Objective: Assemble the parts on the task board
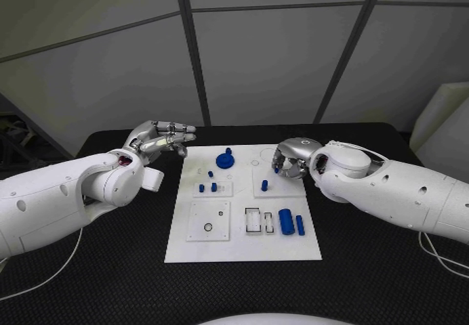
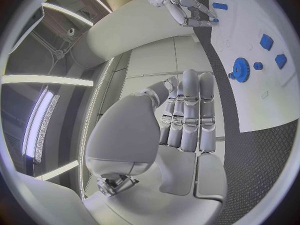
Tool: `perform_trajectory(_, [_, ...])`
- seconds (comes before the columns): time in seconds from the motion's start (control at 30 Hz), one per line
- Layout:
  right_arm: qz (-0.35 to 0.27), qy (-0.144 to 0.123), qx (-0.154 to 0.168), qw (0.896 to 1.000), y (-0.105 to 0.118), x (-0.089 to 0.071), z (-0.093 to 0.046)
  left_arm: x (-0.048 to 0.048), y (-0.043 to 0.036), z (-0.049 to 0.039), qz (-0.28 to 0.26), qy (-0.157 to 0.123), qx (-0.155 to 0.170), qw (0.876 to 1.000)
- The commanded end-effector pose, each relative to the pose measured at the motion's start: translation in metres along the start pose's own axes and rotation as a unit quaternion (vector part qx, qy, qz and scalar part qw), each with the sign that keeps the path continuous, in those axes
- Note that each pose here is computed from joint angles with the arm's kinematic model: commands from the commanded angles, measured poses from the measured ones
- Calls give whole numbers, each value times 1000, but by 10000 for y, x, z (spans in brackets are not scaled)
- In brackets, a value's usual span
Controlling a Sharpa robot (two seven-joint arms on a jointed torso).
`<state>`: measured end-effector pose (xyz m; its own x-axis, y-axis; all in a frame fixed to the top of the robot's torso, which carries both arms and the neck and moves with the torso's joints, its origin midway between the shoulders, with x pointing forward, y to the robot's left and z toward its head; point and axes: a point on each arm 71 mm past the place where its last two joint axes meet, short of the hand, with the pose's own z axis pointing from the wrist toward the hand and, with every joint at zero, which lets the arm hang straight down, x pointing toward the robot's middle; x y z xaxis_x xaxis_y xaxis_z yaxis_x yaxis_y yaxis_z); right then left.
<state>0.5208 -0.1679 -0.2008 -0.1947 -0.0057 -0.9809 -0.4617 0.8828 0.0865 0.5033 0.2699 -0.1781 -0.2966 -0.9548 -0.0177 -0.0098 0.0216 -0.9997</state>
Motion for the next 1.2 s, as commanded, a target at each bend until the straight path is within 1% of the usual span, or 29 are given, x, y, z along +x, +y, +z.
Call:
perform_trajectory(0.03, [-6, 16, -2, 1000, 13, 30, 15, 3, -23, -1, -7, -1, 9, 1000])
perform_trajectory(0.4, [-5, 24, -2, 1000, 41, 81, 40, -12, -21, -9, -7, 0, 7, 1000])
perform_trajectory(0.5, [-4, 21, 0, 1000, 41, 79, 41, -15, -19, -10, -7, 0, 6, 1000])
perform_trajectory(0.8, [-12, -27, 13, 999, 39, 16, 24, -24, -14, -9, -7, 0, 4, 1000])
perform_trajectory(1.0, [-6, -63, 3, 998, 78, -40, -3, -26, -8, -7, -8, 2, 2, 1000])
perform_trajectory(1.2, [0, -89, -6, 996, 104, -89, -54, -33, -1, -7, -8, 2, 1, 1000])
